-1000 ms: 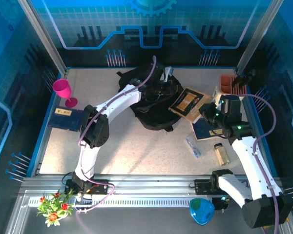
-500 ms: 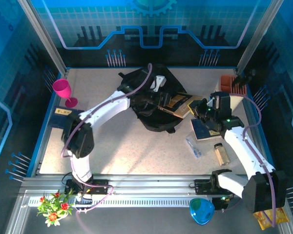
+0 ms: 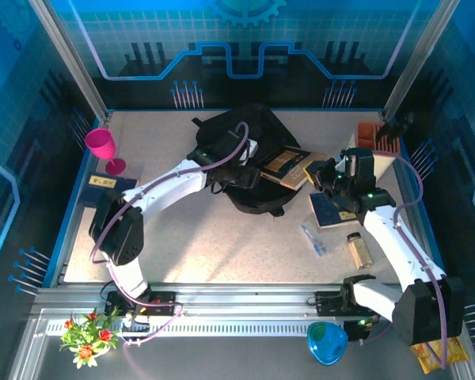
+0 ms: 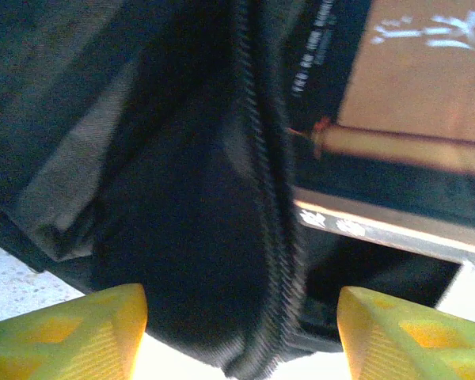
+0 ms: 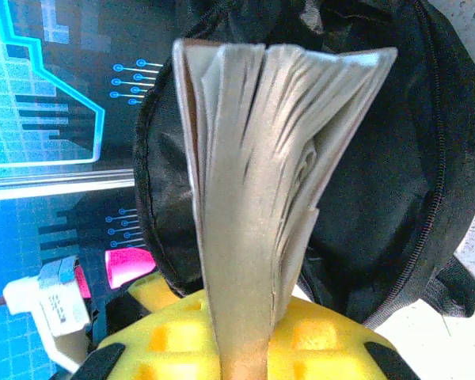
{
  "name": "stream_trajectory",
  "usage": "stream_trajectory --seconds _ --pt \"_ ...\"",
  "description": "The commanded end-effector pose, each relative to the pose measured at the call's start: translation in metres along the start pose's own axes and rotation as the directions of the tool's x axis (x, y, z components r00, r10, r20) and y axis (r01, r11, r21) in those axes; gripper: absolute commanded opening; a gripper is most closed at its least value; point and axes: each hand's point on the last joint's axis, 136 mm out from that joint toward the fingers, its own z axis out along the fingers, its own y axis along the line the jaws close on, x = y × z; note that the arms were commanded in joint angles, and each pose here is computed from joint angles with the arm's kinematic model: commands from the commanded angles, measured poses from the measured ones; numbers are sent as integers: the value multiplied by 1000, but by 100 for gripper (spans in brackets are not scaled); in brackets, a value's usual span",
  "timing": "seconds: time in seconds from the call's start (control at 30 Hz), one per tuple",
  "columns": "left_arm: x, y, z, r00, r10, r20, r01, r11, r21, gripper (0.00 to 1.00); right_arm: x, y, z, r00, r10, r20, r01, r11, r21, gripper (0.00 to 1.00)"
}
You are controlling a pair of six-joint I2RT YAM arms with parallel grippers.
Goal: Pack the student bag
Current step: Place the book in the student bag.
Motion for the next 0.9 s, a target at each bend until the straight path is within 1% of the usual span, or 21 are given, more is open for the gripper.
stream_trajectory --seconds 0.0,0.1,0.13,0.17,0.27,0.4,0.43,0.5,0.57,0.63,0.73,0.77,0.87 --pt "-27 3 6 998 -26 62 29 998 -52 62 1 27 -3 999 -42 1 42 994 -97 5" --pt "-33 -4 15 998 -17 58 18 1000 -22 52 3 23 -2 999 -35 -9 34 996 -86 5" --pt "-38 -4 14 997 -10 70 12 1000 -27 45 4 20 -2 999 -32 -12 31 997 -76 5" --pt "-45 -4 11 996 -1 90 3 1000 -31 35 6 15 -1 1000 -26 -13 25 998 -59 5" --pt "-68 -6 -3 987 28 159 -23 999 -31 19 12 2 1 1000 -12 -15 12 1000 -7 5" --pt "-99 -13 -32 957 53 286 -52 999 -11 5 21 -15 5 1000 4 -13 -4 999 51 5" --pt "-106 -14 -41 944 57 325 -58 998 -7 3 23 -17 7 1000 14 -15 -14 998 54 5" --pt "-119 -18 -61 911 62 407 -72 997 10 2 24 -17 12 999 30 -18 -29 998 50 5" --pt "-127 -22 -80 870 62 489 -89 996 32 2 22 -8 17 999 33 -17 -32 999 17 5" --pt "-132 -25 -95 834 62 548 -105 993 48 2 19 5 22 1000 17 -6 -18 1000 -8 5" --pt "-134 -29 -109 800 61 597 -125 990 66 2 12 29 30 1000 2 15 -1 997 -73 5" --pt "-134 -30 -111 793 61 606 -131 989 72 2 10 37 34 1000 13 18 -11 994 -105 5" --pt "-132 -35 -114 787 53 615 -144 985 100 2 4 48 46 998 36 42 -30 990 -139 5"
